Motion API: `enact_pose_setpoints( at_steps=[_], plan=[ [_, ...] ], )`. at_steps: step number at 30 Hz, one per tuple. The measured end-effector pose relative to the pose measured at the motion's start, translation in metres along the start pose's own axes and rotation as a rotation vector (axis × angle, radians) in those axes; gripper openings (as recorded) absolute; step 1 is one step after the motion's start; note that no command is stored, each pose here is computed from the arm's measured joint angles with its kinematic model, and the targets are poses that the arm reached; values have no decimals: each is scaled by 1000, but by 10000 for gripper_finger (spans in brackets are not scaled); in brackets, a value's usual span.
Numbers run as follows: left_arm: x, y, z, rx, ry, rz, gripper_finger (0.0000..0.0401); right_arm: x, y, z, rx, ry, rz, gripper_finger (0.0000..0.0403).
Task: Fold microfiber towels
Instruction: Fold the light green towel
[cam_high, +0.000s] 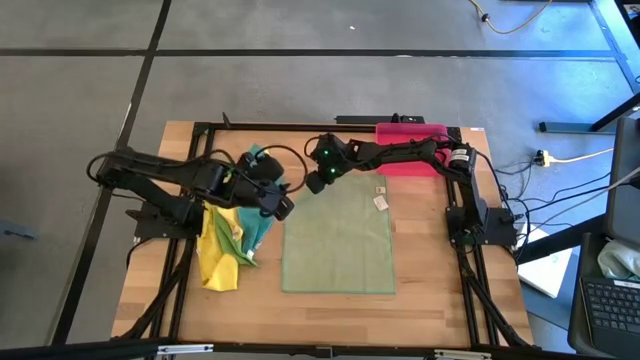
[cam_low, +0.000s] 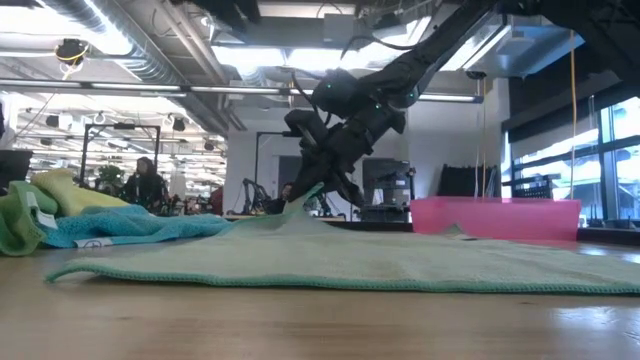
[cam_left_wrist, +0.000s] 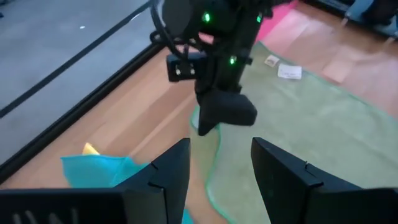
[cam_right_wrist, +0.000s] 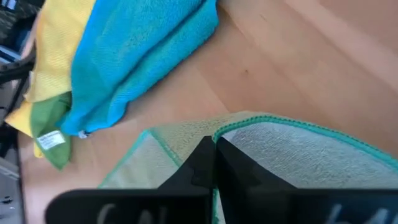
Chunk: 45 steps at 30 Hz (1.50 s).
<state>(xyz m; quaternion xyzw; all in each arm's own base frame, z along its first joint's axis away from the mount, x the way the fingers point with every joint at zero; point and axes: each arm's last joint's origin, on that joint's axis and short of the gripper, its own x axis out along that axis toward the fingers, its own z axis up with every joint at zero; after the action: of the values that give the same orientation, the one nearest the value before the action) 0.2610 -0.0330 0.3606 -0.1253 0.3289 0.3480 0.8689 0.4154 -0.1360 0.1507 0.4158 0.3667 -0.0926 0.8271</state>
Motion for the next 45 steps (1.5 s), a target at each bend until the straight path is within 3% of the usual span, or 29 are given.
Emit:
enact_pose_setpoints(
  at_steps=[11, 16, 26, 32, 39, 45],
  plan=[
    [62, -12, -47, 11, -60, -35, 167, -4, -5, 4, 184, 43, 67, 16],
    [66, -9, -46, -2, -69, -26, 166, -3, -2, 3, 251, 86, 120, 6],
    [79, -6, -41, 180, -74, 16, 165, -5, 12, 16, 374, 3, 266, 24],
    [95, -14, -43, 174, -75, 22, 165, -5, 12, 17, 397, 3, 270, 8],
    [122, -31, -59, 224, 20, -22, 165, -5, 11, 17, 396, 1, 265, 25],
    [135, -37, -74, 289, 86, 17, 165, -6, 10, 18, 387, 2, 268, 17]
  ],
)
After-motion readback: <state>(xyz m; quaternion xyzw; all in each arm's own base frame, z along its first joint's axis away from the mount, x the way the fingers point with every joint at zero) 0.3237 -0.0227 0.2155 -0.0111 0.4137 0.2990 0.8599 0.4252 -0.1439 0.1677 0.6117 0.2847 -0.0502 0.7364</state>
